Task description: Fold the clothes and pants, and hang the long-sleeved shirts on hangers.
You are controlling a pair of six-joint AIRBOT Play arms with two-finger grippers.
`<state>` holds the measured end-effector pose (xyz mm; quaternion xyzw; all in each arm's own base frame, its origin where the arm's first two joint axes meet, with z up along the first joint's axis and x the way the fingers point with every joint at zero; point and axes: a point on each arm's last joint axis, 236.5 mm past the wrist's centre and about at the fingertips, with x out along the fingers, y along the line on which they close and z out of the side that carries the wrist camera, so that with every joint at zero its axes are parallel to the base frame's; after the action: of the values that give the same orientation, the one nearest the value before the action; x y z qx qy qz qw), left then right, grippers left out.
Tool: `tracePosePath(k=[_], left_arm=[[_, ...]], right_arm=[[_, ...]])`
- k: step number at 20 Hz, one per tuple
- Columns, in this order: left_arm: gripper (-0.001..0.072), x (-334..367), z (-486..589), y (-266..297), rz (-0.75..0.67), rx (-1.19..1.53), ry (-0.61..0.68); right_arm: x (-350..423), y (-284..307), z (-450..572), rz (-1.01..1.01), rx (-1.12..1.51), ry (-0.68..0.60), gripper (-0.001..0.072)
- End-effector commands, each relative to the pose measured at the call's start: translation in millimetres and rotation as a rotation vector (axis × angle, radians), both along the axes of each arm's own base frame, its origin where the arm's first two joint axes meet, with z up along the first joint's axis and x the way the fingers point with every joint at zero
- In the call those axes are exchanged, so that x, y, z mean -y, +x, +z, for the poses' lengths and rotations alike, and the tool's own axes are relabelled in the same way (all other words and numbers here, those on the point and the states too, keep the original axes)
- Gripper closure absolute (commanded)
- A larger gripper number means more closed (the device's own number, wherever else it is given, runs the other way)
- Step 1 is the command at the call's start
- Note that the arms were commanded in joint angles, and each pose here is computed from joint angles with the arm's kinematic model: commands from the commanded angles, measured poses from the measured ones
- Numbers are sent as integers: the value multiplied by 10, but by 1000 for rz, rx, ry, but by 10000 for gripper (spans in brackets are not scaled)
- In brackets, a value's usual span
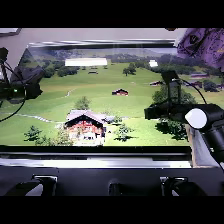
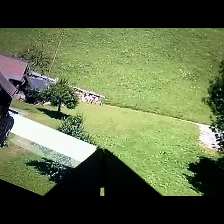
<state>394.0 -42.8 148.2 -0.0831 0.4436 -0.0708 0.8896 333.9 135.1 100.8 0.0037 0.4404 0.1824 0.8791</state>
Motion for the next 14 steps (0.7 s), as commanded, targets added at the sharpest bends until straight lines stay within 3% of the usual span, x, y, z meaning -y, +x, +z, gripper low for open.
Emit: tracePosePath(k=[1, 12, 13, 14], left_arm=[[689, 1, 1, -2, 0, 0, 0], [680, 4, -68, 91, 5, 4, -4], [567, -12, -125, 113, 8, -10, 0], [221, -23, -201, 124, 31, -38, -13]], right_arm=[[-5, -2, 6, 1, 1, 1, 677], [-4, -2, 6, 1, 1, 1, 677], [-5, -2, 6, 1, 1, 1, 677], [-4, -2, 6, 1, 1, 1, 677]])
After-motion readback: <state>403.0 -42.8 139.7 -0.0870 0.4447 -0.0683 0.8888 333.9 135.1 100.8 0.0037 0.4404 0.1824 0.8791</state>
